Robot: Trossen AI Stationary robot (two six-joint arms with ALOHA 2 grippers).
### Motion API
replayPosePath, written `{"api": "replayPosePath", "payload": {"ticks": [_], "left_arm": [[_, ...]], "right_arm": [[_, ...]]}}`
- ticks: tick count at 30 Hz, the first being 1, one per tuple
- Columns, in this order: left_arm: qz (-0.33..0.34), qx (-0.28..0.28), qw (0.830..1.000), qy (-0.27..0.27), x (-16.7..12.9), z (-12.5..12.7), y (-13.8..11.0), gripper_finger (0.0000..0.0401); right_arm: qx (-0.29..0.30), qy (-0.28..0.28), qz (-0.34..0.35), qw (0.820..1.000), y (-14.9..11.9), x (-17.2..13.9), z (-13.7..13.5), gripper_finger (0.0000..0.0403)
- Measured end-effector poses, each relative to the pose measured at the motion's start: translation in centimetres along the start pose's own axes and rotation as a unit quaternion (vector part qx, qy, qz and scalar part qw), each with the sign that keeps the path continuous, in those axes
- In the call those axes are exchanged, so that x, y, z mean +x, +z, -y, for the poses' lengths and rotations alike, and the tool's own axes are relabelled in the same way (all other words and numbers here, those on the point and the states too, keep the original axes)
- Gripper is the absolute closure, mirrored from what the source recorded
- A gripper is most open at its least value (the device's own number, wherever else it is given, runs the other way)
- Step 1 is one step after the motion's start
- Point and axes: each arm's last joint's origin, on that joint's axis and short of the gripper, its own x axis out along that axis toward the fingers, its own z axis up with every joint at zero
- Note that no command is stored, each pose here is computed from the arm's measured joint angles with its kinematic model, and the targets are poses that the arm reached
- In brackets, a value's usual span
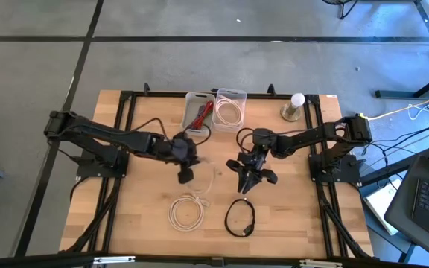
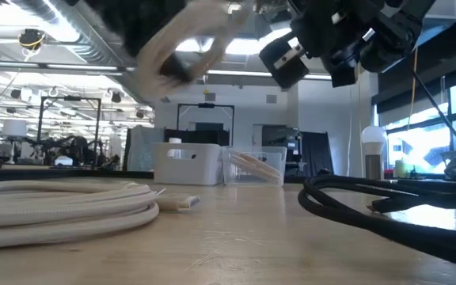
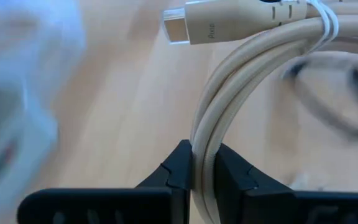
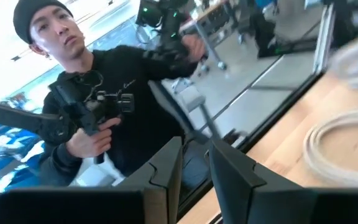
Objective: Pick and place USB-C Cables
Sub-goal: Put the top gray USB cable into the transparent bin
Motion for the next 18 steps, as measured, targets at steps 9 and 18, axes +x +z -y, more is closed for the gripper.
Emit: {"api": "replayPosePath", "payload": {"ticks": [9,18], "left_arm": [[0.162,0.064,0.985,-0.011,-1.8,-1.3,3.5,0.037],[0.24,0.053,0.969,0.024,-8.7,-2.2,4.1,0.037]], "right_arm": [[-0.114,-0.017,0.052,0.992,3.7,-1.7,-0.9,0.0316],[-0.215,-0.36,0.028,0.907,5.4,-7.5,-4.6,0.0316]]}}
